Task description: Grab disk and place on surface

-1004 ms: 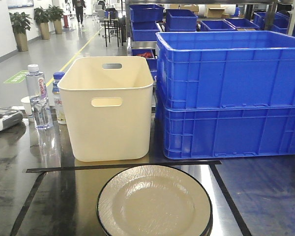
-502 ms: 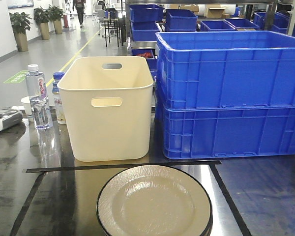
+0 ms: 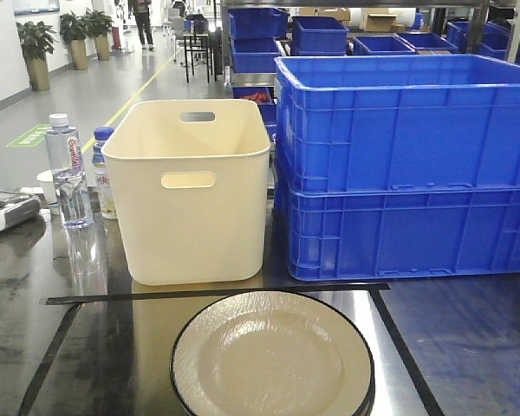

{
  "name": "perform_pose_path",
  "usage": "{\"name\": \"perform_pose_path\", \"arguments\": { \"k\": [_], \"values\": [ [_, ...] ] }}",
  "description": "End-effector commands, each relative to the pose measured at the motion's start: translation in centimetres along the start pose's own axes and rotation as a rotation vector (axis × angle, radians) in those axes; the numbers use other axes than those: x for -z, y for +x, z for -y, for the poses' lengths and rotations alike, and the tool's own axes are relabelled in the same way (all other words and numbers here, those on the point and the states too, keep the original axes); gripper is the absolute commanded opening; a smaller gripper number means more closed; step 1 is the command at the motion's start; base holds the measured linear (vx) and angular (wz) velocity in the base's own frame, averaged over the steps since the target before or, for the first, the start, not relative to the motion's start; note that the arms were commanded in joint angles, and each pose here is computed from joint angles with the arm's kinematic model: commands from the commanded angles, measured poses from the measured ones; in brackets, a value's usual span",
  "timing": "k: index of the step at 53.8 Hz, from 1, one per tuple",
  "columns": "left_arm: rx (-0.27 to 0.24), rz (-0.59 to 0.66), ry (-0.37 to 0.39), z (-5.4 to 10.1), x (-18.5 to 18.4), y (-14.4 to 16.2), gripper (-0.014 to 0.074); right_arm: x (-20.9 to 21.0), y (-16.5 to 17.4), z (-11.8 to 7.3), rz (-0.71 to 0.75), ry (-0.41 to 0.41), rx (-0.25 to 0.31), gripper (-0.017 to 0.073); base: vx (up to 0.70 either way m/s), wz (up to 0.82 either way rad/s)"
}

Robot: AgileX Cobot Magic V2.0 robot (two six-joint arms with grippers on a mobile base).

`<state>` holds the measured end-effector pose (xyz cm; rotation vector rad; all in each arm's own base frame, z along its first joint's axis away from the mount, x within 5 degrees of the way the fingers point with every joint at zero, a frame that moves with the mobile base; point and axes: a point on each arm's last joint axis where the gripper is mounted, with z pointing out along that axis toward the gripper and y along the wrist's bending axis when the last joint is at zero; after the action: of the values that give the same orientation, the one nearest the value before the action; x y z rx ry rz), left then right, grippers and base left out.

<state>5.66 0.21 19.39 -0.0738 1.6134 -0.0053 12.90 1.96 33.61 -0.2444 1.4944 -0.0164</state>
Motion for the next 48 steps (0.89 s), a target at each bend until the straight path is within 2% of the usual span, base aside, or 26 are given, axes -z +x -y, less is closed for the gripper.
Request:
{"name": "perform_pose_path", "arguments": {
  "k": [1,41,48],
  "values": [
    [-0.005,0.082,0.006,0.0,0.0,-0.1,0.0001,0.1,-1.8,0.3,0.114,0.018,0.004,-0.0009,0.0,0.0],
    [-0.005,0.082,0.006,0.0,0.0,-0.1,0.0001,0.1,-1.8,0.3,0.114,0.018,0.004,-0.0009,0.0,0.0],
    [-0.005,0.082,0.006,0.0,0.0,-0.1,0.0001,0.8,-0.2,0.0,0.069,0.011,-0.009,-0.0009,0.0,0.0]
  ]
}}
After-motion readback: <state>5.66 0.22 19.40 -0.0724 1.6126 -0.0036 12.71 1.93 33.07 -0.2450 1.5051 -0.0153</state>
